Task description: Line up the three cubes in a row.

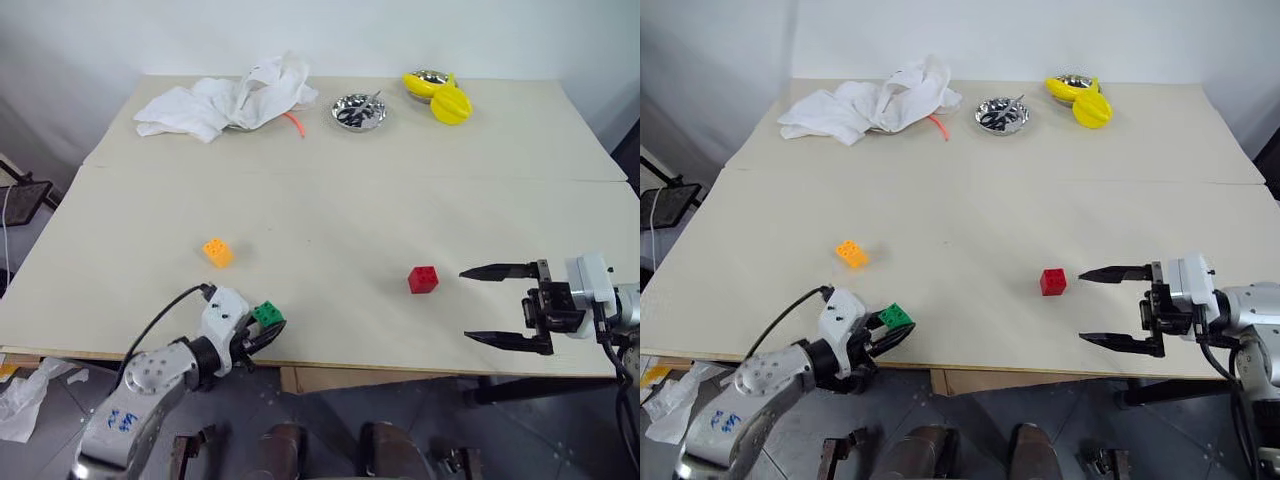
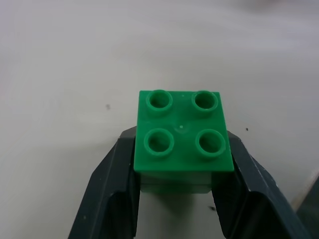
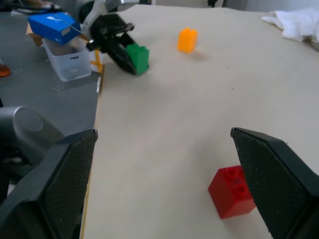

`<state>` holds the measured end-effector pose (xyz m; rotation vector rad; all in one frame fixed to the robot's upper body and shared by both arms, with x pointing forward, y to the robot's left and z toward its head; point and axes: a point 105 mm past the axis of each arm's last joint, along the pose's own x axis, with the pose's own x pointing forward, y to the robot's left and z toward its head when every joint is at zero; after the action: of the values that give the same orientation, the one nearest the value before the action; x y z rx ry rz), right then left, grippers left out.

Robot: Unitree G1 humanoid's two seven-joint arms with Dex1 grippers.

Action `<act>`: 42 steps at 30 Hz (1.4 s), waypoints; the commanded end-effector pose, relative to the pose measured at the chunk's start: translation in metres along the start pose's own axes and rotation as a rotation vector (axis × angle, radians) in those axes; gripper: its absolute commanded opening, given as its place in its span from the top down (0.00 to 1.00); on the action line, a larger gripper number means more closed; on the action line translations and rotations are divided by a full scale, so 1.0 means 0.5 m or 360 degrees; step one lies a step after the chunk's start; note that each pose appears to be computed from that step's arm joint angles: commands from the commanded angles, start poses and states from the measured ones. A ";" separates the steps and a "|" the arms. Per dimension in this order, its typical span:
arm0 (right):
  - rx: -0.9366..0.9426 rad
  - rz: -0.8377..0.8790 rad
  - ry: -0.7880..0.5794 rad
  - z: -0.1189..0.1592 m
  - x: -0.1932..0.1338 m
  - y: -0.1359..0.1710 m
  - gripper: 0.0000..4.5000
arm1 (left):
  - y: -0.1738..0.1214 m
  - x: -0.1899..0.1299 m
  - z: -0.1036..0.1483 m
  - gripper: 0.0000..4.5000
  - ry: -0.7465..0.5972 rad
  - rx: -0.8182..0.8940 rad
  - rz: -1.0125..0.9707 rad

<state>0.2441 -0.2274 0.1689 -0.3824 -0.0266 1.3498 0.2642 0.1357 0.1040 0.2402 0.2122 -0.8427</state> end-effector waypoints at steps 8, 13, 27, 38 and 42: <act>0.0021 -0.0147 0.0132 0.008 -0.076 0.035 0.00 | 0.018 0.113 0.113 0.66 -0.0177 0.0656 -0.0871; 0.0050 -0.0221 0.0153 0.019 -0.088 0.059 0.00 | 0.027 0.203 0.133 0.66 -0.0148 0.0700 -0.0928; 0.0159 -0.0356 0.0188 0.037 -0.097 0.127 0.00 | -0.028 0.318 0.149 0.66 0.0020 0.0692 -0.1148; 0.0167 -0.0367 0.0161 0.032 -0.088 0.131 0.00 | -0.037 0.319 0.122 0.66 0.0110 0.0682 -0.1164; 0.0165 -0.0355 0.0157 0.032 -0.087 0.128 0.00 | -0.030 0.319 0.119 0.66 0.0146 0.0675 -0.1150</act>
<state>0.1706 -0.2558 0.1696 -0.3347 0.1064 1.0999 0.3598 -0.0053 0.1134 0.5949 0.1979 -1.6063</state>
